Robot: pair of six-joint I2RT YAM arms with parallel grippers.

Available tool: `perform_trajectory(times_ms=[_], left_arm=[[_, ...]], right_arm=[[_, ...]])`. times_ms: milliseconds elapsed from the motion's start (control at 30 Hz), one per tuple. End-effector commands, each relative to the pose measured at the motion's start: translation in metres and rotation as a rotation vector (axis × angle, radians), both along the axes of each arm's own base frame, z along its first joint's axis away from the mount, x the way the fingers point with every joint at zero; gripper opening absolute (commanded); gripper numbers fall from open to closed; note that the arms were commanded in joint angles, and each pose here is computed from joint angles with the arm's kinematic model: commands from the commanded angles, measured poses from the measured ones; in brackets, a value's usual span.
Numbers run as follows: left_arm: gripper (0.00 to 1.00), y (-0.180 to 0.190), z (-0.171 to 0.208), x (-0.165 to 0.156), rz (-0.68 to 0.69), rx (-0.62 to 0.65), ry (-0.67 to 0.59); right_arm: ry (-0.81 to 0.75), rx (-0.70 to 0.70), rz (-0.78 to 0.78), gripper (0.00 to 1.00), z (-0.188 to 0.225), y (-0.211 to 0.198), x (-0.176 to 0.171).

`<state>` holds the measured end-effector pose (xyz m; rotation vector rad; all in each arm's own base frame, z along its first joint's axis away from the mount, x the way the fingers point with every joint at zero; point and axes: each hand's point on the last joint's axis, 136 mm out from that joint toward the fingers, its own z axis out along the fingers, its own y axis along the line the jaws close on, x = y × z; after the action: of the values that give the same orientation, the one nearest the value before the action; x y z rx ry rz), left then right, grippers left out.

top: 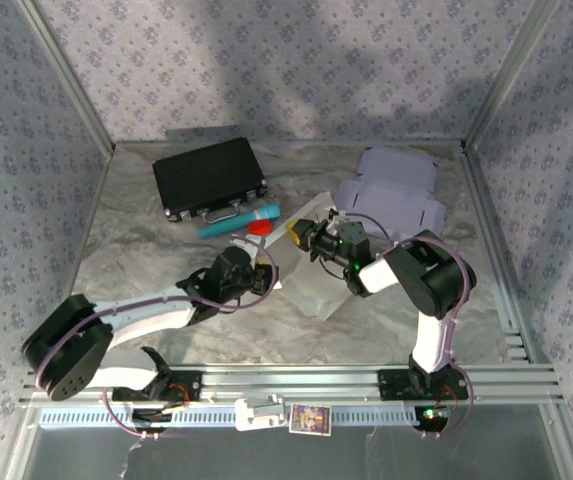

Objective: Fold the paper box

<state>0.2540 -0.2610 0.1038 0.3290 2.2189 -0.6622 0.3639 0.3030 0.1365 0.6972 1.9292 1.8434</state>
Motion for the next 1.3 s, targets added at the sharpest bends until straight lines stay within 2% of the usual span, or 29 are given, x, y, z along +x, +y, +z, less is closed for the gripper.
perform_trajectory(times_ms=[0, 67, 233, 367, 433, 533, 667, 1267], left_arm=[[0.49, -0.004, 0.008, -0.026, -0.140, -0.027, 0.013], [0.49, 0.000, 0.012, -0.038, -0.165, -0.036, 0.031], [0.47, 0.019, 0.009, -0.049, -0.133, -0.049, 0.037], [0.31, 0.042, -0.005, -0.030, -0.021, -0.044, 0.050], [0.30, 0.045, -0.005, -0.016, 0.001, -0.078, 0.036], [0.34, 0.035, -0.001, -0.001, -0.036, -0.108, 0.022], [0.35, 0.011, 0.003, 0.002, -0.131, -0.157, 0.036], [0.31, -0.006, 0.000, 0.025, -0.156, -0.168, 0.026]], right_arm=[[0.038, -0.019, -0.008, 0.00, -0.009, -0.004, 0.000], [0.030, -0.017, -0.007, 0.00, -0.006, -0.004, 0.001], [0.023, -0.016, -0.010, 0.00, -0.003, -0.004, 0.004], [0.022, -0.011, -0.008, 0.00, -0.002, -0.003, 0.003], [0.021, -0.011, -0.005, 0.00, -0.002, -0.003, 0.002], [0.025, -0.013, 0.001, 0.00, -0.002, -0.002, 0.002], [0.028, -0.012, 0.001, 0.00, -0.004, -0.002, 0.002], [0.029, -0.006, 0.012, 0.00, -0.003, 0.002, 0.003]])
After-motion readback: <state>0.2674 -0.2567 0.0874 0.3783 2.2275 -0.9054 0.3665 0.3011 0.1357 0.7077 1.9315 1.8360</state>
